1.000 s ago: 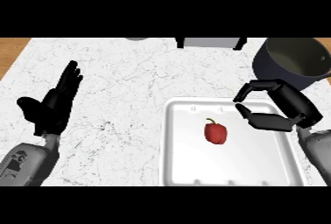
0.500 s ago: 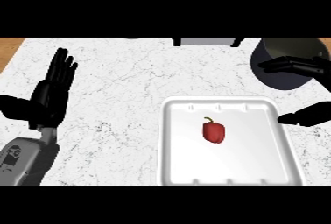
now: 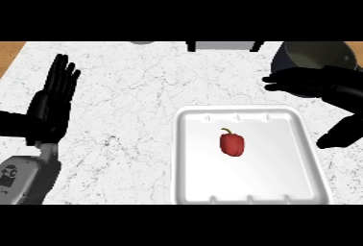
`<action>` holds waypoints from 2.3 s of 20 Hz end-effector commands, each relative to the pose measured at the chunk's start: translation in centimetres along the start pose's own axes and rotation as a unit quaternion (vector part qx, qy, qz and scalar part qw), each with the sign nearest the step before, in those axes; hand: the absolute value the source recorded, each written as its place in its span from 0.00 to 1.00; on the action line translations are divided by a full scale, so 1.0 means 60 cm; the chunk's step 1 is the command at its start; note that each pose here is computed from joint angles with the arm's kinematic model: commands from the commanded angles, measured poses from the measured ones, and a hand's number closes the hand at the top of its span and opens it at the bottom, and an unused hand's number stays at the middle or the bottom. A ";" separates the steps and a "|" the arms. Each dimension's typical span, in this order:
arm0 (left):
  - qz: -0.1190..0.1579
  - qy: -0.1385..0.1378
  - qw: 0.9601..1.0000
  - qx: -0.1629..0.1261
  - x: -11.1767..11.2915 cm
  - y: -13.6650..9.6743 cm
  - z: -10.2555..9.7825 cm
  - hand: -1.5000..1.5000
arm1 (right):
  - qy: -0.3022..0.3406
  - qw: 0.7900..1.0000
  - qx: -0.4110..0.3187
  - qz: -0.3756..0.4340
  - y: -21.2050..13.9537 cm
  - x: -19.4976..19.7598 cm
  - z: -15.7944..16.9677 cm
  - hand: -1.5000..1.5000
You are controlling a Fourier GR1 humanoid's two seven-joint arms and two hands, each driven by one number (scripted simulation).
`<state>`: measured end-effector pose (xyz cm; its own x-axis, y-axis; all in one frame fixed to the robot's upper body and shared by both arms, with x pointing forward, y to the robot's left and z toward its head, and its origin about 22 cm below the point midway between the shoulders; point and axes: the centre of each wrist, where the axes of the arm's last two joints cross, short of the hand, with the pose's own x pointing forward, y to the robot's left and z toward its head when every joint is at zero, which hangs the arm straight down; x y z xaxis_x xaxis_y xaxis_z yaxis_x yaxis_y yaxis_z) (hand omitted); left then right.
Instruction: Pick the bell pepper from the tray and place it in the pot
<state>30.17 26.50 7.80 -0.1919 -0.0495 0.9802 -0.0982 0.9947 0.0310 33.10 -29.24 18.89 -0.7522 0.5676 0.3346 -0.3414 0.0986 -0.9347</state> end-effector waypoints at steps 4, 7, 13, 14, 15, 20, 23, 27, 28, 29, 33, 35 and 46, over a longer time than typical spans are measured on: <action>0.005 0.000 1.000 -0.003 0.028 0.010 0.008 0.50 | 0.047 0.996 0.064 0.040 0.031 0.062 -0.071 0.00; -0.004 0.004 1.000 -0.006 0.011 0.005 -0.021 0.50 | 0.066 0.994 0.083 0.037 0.041 0.090 -0.075 0.00; 0.005 0.008 1.000 -0.007 0.000 -0.012 0.000 0.50 | 0.097 0.988 0.115 0.029 0.115 0.068 -0.113 0.00; 0.007 -0.001 1.000 0.002 -0.021 0.015 -0.003 0.50 | 0.107 0.986 0.119 0.035 0.108 0.071 -0.088 0.00; 0.002 0.003 1.000 0.001 0.001 0.005 -0.010 0.50 | 0.105 0.986 0.127 0.024 0.141 0.068 -0.104 0.00; 0.000 -0.005 1.000 0.004 -0.010 -0.004 -0.018 0.50 | 0.092 0.987 0.130 0.034 0.145 0.059 -0.121 0.00; -0.002 -0.006 1.000 -0.003 -0.006 0.002 -0.011 0.50 | 0.069 0.991 0.112 0.034 0.163 0.079 -0.146 0.00; -0.006 -0.001 1.000 0.009 -0.015 -0.007 -0.004 0.50 | 0.064 0.991 0.107 0.040 0.183 0.072 -0.124 0.00; -0.003 0.001 1.000 -0.001 -0.013 -0.015 0.009 0.50 | 0.069 0.992 0.099 0.046 0.168 0.087 -0.115 0.00; -0.005 0.000 1.000 0.005 0.008 -0.010 -0.009 0.50 | 0.068 0.990 0.111 0.048 0.196 0.065 -0.122 0.00; 0.004 0.001 1.000 0.001 -0.001 0.013 -0.008 0.50 | 0.114 0.985 0.102 0.078 0.196 0.081 -0.137 0.00; -0.002 0.000 1.000 0.003 -0.010 0.008 0.010 0.50 | 0.120 0.984 0.106 0.076 0.220 0.064 -0.148 0.00; 0.007 -0.006 1.000 0.000 0.000 0.016 -0.004 0.50 | 0.096 0.987 0.115 0.056 0.297 0.034 -0.164 0.00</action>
<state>30.42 27.00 8.06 -0.1946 -0.0414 0.9800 -0.0975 0.9950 0.0227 31.28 -17.98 4.00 -0.6724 0.7215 0.1654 -0.3886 -0.1538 -0.9085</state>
